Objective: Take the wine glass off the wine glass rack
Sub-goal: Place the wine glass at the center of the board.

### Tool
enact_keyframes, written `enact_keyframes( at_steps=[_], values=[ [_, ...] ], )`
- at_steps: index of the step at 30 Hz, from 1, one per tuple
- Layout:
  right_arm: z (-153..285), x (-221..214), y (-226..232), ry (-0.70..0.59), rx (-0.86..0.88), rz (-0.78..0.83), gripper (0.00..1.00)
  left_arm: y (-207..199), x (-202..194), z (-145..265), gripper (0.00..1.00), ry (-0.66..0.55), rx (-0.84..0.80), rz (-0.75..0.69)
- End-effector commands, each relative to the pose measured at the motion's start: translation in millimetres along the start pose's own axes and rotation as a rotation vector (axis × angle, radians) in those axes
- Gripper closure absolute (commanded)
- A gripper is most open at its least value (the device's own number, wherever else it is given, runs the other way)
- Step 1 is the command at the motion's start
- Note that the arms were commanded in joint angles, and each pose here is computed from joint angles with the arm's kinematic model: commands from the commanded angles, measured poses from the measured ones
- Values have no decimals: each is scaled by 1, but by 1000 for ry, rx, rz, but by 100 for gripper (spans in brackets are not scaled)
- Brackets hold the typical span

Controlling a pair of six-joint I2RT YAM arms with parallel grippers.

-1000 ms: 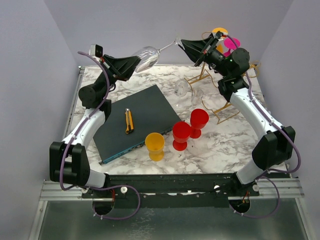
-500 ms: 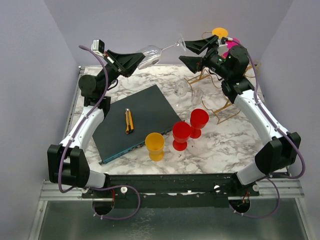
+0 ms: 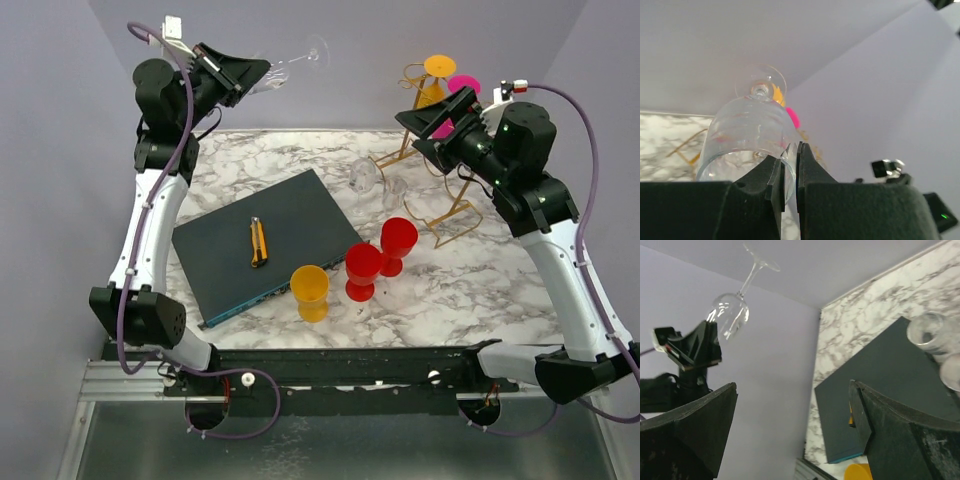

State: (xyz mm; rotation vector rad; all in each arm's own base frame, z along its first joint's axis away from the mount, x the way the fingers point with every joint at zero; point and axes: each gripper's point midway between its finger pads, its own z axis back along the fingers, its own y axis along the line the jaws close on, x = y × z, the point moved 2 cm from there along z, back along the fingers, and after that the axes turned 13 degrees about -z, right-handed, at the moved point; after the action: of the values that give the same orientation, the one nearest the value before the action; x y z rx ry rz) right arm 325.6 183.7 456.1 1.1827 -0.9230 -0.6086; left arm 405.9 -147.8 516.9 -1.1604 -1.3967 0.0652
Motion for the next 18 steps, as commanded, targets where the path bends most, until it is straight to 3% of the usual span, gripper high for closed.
enact_keyframes(
  at_steps=[1, 11, 18],
  values=[
    [18, -2, -37, 8, -172, 164, 0, 88, -26, -9, 100, 168, 333, -141],
    [32, -18, -71, 117, -284, 253, 0, 210, -50, -14, 100, 370, 720, -312],
    [34, -25, -90, 165, -332, 282, 0, 261, -71, 6, 100, 521, 899, -377]
  ],
)
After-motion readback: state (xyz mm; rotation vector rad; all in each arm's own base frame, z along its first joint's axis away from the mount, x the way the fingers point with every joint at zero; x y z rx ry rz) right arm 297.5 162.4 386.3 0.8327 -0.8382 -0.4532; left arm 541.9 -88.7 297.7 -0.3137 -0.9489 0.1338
